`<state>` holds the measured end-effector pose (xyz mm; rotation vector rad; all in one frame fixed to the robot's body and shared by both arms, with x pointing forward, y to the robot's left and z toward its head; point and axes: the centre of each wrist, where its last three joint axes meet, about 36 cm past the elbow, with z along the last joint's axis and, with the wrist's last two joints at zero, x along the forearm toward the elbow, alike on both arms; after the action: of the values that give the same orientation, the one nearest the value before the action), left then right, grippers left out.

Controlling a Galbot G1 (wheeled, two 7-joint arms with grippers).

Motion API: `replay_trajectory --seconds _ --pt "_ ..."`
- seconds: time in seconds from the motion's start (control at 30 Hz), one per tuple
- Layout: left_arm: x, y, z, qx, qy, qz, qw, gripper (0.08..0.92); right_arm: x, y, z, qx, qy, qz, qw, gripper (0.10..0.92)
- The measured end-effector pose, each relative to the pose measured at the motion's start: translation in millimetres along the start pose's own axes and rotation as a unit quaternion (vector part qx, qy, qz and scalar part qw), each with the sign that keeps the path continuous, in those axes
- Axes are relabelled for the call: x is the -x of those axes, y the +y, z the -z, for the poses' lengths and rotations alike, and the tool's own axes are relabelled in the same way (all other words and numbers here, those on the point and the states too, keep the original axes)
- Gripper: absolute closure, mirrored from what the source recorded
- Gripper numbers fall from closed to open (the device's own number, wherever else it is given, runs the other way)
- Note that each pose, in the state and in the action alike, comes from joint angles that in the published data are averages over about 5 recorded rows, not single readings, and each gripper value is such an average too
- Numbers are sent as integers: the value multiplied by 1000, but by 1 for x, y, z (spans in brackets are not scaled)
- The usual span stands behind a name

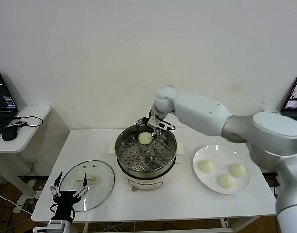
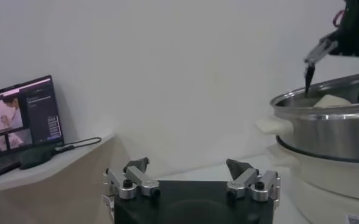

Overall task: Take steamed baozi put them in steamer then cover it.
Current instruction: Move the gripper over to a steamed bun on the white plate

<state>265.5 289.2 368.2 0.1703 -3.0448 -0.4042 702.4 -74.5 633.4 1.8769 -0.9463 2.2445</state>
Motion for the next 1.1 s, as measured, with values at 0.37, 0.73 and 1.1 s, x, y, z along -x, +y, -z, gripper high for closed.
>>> replay_trajectory --seconds 0.37,0.73,1.1 --pt "1 4 10 1 -2 -9 1000 177 -87 95 -15 206 25 -12 978 200" --pt "3 8 13 8 -2 -20 1000 177 -116 252 -21 359 65 3 931 199" --pt "1 7 14 12 1 -22 1000 177 -71 339 -17 429 93 38 898 199"
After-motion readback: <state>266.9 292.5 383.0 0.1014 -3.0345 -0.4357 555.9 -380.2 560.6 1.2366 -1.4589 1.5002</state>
